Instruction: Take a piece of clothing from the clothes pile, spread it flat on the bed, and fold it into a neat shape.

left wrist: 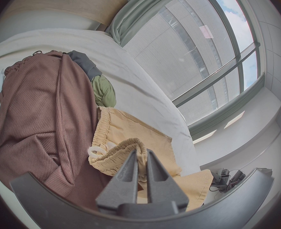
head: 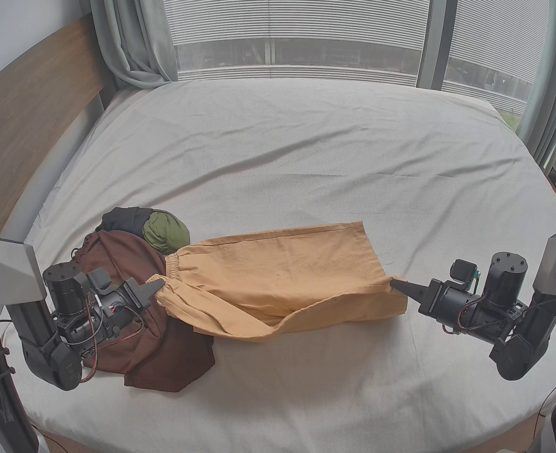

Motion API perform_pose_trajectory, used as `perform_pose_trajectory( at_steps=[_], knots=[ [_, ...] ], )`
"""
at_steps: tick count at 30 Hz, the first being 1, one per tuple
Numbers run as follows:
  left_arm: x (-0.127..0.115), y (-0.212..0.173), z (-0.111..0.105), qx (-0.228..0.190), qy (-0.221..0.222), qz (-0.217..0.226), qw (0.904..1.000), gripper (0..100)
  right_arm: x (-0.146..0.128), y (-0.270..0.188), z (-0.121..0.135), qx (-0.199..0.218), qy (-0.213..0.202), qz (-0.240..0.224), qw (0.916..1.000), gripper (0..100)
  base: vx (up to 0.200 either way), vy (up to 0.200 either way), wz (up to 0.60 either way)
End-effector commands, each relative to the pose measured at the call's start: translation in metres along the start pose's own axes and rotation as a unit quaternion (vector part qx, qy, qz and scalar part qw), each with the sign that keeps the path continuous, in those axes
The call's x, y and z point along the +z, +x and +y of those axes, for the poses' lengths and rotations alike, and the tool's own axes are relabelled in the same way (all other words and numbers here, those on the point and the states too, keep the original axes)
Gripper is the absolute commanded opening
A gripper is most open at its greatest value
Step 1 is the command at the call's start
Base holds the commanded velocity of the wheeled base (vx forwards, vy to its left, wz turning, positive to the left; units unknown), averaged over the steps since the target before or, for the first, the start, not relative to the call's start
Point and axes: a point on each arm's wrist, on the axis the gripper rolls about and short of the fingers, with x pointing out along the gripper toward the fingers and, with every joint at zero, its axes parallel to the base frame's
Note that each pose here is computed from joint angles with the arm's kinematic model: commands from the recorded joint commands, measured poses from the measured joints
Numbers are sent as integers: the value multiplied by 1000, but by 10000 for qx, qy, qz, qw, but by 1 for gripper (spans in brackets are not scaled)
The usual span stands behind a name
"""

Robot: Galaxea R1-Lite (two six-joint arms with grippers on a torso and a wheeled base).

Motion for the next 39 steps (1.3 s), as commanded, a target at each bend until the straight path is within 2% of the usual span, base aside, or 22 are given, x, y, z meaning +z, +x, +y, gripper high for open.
perform_pose_trajectory(
  at_steps=[1, 11, 18, 30, 39],
  knots=[
    [4, 1, -2, -49, 15, -86, 10000, 0, 3, 3, 1, 51, -34, -54, 10000, 0, 0, 0, 0],
    [6, 1, -2, -47, 20, -128, 9999, 0, 16, 11, 2, 117, -119, -228, 9996, 0, 0, 0, 0],
    [12, 6, -4, 23, -107, -401, 9991, 0, 39, 11, 17, 145, -144, -315, 9993, 0, 0, 0, 0],
    [13, 7, -4, 2, -143, -411, 9991, 0, 62, 18, 23, 95, -141, -387, 9991, 0, 0, 0, 0],
    [14, 9, -4, -12, -132, -449, 9989, 0, 77, 11, 40, 80, -132, -317, 9994, 0, 0, 0, 0]
  ],
)
